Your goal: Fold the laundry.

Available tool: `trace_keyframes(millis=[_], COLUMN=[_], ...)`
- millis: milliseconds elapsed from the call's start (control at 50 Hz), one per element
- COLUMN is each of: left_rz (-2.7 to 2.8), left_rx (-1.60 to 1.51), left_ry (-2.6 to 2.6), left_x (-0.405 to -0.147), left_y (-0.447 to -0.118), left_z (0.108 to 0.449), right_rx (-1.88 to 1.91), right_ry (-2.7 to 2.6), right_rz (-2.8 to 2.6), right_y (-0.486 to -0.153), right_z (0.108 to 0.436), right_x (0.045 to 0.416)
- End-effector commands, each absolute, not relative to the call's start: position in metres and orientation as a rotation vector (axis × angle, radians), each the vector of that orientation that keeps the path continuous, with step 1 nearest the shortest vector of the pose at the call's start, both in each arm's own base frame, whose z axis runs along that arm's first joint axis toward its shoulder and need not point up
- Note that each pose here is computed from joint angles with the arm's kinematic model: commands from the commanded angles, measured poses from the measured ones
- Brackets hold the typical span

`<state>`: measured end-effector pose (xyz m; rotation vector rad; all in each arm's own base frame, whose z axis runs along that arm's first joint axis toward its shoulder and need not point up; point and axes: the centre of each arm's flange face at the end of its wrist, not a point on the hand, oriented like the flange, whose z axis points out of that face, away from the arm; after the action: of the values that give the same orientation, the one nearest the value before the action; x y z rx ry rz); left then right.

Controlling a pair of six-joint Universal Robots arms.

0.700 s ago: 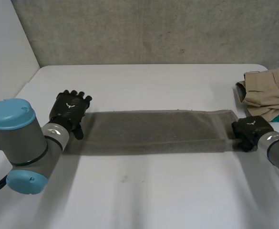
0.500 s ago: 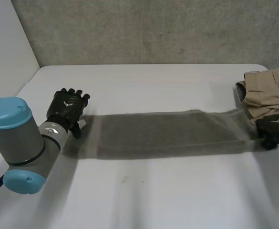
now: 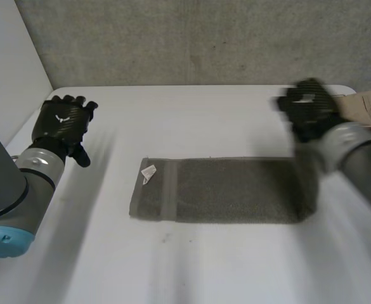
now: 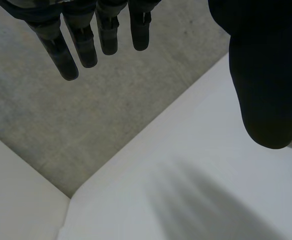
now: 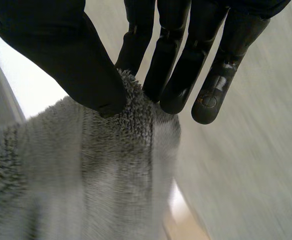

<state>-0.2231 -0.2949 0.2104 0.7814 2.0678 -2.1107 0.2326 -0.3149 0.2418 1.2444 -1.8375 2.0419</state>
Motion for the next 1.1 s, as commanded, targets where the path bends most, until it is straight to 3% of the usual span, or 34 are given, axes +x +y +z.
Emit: trace_keyframes(millis=[20, 120, 200, 340, 420, 540, 680, 780, 920, 1100], left_rz=[-2.122, -2.110, -2.110, -2.159, -2.210, -2.298, -2.345, -2.309, -2.181, -1.916], left_rx=[0.764, 0.788, 0.797, 0.852, 0.931, 1.022, 1.157, 1.182, 1.187, 1.124], left_ry=[2.072, 2.092, 2.096, 2.083, 2.069, 2.084, 2.206, 2.223, 2.211, 2.068], left_x=[-0.219, -0.222, -0.224, -0.244, -0.268, -0.301, -0.347, -0.365, -0.368, -0.329], left_y=[-0.294, -0.290, -0.290, -0.289, -0.281, -0.262, -0.237, -0.250, -0.264, -0.283], left_z=[0.214, 0.208, 0.207, 0.207, 0.209, 0.211, 0.191, 0.167, 0.142, 0.125], right_rx=[1.767, 2.004, 2.121, 2.032, 1.777, 1.241, 1.152, 1.158, 1.178, 1.218], right_ry=[-1.681, -1.704, -1.711, -1.822, -2.079, -2.418, -2.533, -2.552, -2.537, -2.508], right_rz=[2.294, 2.245, 2.220, 2.191, 2.160, 1.987, 1.806, 1.776, 1.769, 1.750], right_y=[-0.241, -0.213, -0.202, -0.208, -0.222, -0.269, -0.261, -0.252, -0.243, -0.238], right_z=[0.220, 0.173, 0.151, 0.152, 0.169, 0.181, 0.158, 0.145, 0.133, 0.130], right_x=[0.362, 0.405, 0.417, 0.414, 0.396, 0.316, 0.277, 0.272, 0.268, 0.267])
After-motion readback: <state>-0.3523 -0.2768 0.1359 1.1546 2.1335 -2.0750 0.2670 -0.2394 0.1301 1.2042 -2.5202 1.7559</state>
